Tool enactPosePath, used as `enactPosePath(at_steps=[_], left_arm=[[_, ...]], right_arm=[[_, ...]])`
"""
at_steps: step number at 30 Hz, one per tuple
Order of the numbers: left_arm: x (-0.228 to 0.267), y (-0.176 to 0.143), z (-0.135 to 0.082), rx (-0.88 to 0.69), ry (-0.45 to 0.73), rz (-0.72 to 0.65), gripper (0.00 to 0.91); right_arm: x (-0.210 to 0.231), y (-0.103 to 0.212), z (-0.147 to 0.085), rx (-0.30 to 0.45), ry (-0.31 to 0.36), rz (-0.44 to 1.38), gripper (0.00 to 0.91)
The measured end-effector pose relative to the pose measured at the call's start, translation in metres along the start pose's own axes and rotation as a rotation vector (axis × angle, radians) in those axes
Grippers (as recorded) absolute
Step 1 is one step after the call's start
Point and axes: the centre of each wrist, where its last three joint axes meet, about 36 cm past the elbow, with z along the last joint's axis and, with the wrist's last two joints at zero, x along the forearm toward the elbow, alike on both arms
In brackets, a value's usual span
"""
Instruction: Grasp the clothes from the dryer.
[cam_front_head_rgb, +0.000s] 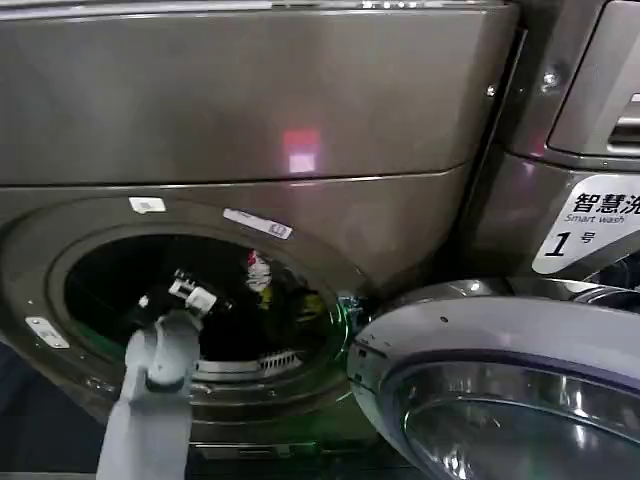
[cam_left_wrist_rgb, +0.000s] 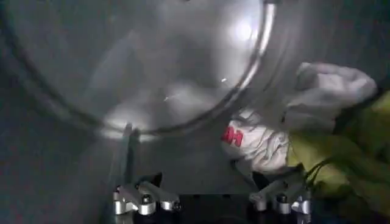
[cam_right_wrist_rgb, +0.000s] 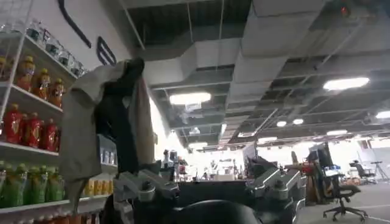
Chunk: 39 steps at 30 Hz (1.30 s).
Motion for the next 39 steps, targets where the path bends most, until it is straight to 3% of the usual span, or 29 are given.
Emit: enactPosePath(at_steps=[7,16,39], left_arm=[[-0.011,0.013,0.003,-0.183,0.06,0.125,0.907],[-0.03,0.017,0.01,-0.279,0.105,0.241,0.907],[-0.089,0.02,0.013,-0.229,0.07,0.416,0.907]], right_arm=[[0.0,0.004,0.004,-0.004,0.005,-0.005,0.907],[0.001,0.008,0.008,0.001,0.01,-0.007,0.907],[0.005,0.022,0.014,0.01,0.014,-0.024,0.907]])
